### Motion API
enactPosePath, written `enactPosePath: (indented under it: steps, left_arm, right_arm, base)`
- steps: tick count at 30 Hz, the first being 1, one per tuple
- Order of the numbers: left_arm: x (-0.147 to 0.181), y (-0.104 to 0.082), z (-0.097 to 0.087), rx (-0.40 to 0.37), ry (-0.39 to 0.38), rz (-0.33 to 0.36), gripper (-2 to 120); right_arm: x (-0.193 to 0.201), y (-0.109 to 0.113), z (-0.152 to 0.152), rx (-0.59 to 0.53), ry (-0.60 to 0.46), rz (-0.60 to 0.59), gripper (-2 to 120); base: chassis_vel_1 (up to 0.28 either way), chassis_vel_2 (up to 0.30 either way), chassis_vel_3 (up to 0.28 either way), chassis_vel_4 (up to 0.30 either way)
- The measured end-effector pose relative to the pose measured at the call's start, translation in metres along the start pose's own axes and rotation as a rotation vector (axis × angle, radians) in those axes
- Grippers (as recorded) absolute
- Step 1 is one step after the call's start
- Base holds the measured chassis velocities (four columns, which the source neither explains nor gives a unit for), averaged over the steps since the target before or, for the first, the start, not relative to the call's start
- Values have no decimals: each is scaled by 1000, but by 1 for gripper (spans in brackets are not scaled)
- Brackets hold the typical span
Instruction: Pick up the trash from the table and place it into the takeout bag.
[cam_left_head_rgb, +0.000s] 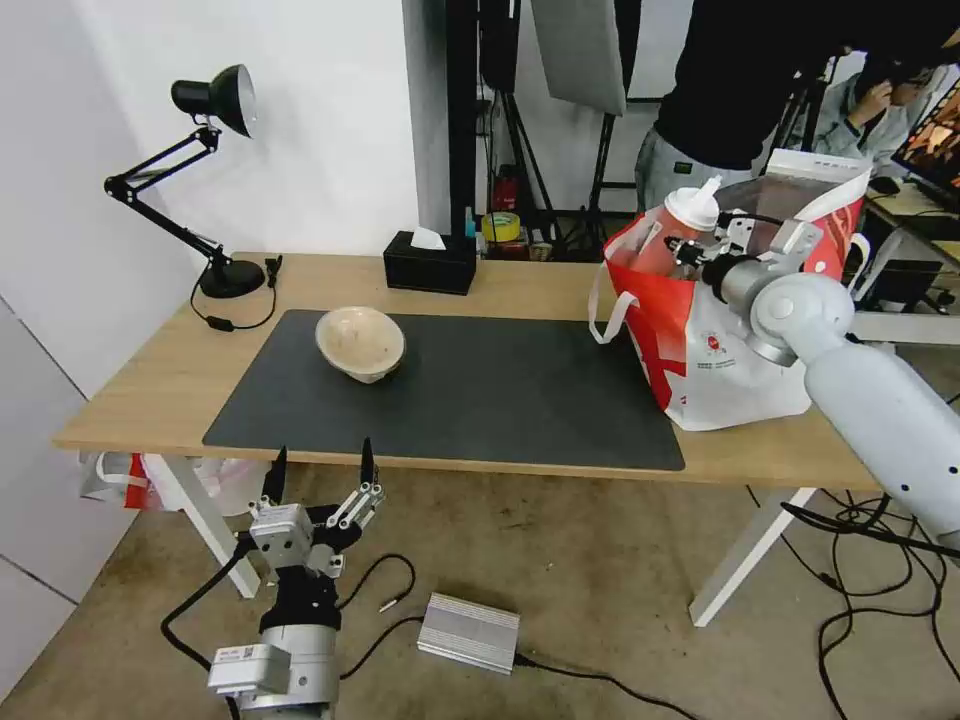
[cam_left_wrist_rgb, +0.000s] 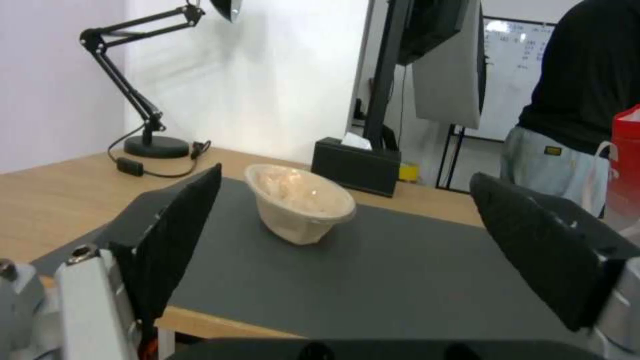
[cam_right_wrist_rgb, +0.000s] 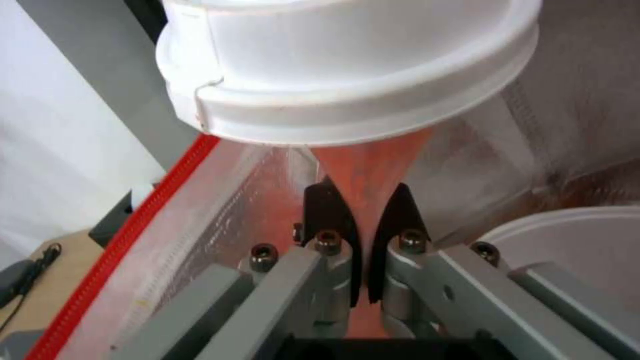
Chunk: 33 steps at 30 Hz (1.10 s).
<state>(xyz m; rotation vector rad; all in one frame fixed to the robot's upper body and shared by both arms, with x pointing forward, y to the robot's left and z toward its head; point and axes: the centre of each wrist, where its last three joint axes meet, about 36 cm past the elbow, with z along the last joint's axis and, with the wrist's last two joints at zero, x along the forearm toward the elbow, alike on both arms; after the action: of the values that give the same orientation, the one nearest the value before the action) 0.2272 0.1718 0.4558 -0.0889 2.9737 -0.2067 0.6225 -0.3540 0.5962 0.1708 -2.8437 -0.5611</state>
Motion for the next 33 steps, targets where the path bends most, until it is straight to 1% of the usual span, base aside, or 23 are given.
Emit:
enactPosePath:
  steps: [11,15,24,28,33]
  left_arm:
    - [1,1,-1,-2,0,-9,100]
    - [1,1,-2,-1,-2,-12,100]
    - [0,1,-2,-1,-4,-13,100]
    - [0,1,-1,-3,-3,-14,100]
    - [0,1,0,-3,-3,-13,100]
  right_arm:
    - [1,1,8,-1,51,38,1]
    - [1,7,7,-26,76,59,1]
    - [0,11,7,-46,95,61,1]
    - [0,13,3,-109,109,57,1]
    - [0,15,0,-143,117,54,1]
  base:
    - [0,0,0,0]
    - [0,0,0,0]
    - [0,0,0,0]
    - [0,0,0,0]
    - [0,0,0,0]
